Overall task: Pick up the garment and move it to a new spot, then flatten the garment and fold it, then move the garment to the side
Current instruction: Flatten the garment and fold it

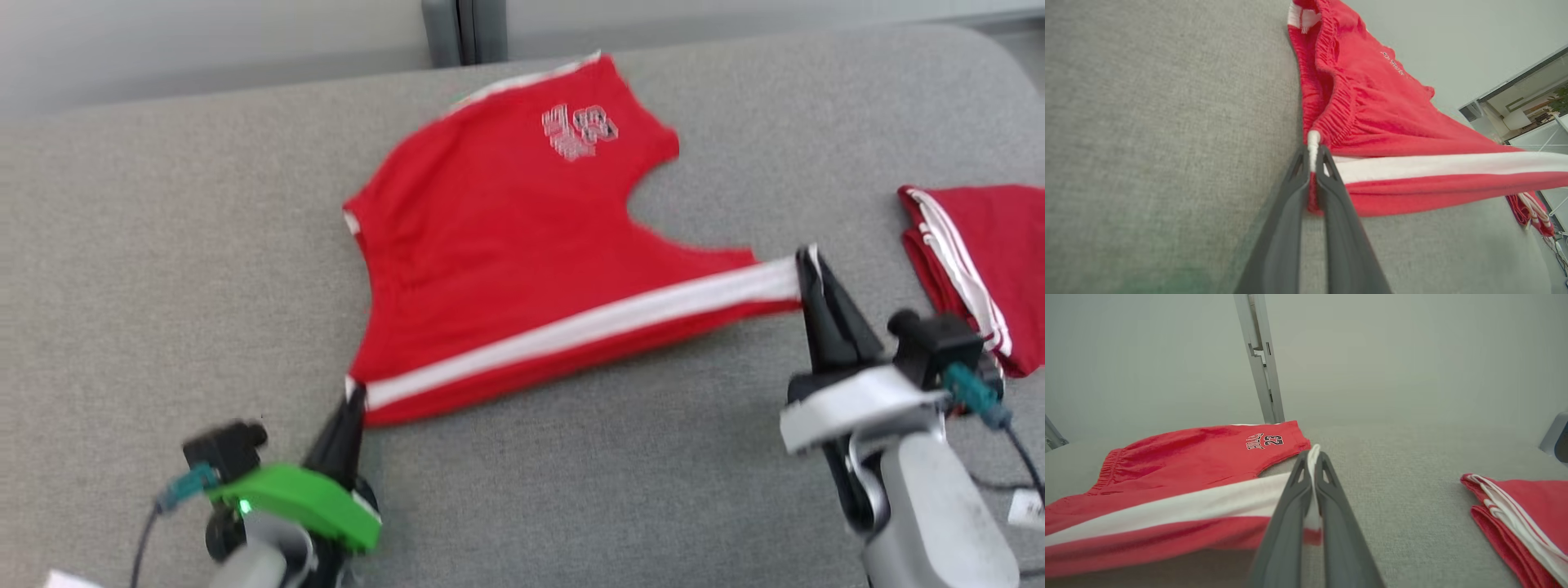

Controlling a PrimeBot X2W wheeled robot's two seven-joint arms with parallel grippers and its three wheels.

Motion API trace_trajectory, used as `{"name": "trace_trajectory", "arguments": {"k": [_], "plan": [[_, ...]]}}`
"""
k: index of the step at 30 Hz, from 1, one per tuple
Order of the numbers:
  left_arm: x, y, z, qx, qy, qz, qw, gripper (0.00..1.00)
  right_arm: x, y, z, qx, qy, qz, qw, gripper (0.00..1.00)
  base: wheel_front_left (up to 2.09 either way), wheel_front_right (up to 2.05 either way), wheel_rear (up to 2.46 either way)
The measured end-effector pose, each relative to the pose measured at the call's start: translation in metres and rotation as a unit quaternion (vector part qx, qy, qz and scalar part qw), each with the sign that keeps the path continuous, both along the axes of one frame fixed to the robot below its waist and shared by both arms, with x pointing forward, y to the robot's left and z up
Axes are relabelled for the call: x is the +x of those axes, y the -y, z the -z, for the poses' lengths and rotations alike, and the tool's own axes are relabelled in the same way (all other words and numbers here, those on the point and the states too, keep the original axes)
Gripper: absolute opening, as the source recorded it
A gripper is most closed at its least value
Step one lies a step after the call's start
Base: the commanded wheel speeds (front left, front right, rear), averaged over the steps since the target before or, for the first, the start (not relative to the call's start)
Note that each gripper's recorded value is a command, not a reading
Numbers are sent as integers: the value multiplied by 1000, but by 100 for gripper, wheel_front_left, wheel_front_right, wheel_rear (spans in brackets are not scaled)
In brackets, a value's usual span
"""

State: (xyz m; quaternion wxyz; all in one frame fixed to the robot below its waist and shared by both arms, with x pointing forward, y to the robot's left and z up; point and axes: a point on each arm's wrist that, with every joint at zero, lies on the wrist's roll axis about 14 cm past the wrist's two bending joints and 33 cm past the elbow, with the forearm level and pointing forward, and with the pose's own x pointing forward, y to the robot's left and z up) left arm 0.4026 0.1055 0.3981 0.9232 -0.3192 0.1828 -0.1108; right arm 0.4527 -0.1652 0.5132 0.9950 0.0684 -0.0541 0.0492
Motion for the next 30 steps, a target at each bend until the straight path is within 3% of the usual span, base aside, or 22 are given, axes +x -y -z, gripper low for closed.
{"name": "trace_trajectory", "arguments": {"k": [6, 13, 17, 22, 30], "plan": [[-59, 3, 15, 5, -30, 2, 1000, 0, -52, 7, 20, 21, -35, 12, 999, 0, 0, 0, 0], [-87, -9, 4, -15, -14, -41, 999, 0, -95, 9, 25, 39, -42, 18, 998, 0, 0, 0, 0], [-92, -5, -8, -30, 4, -46, 998, 0, -100, 12, 16, 41, -27, 21, 999, 0, 0, 0, 0], [-80, 2, -24, -39, 29, -38, 998, 0, -82, 9, -2, 32, -2, 14, 999, 0, 0, 0, 0], [-4, 4, -72, -44, 106, -23, 993, 0, 10, -23, -60, -16, 76, -29, 997, 0, 0, 0, 0]]}}
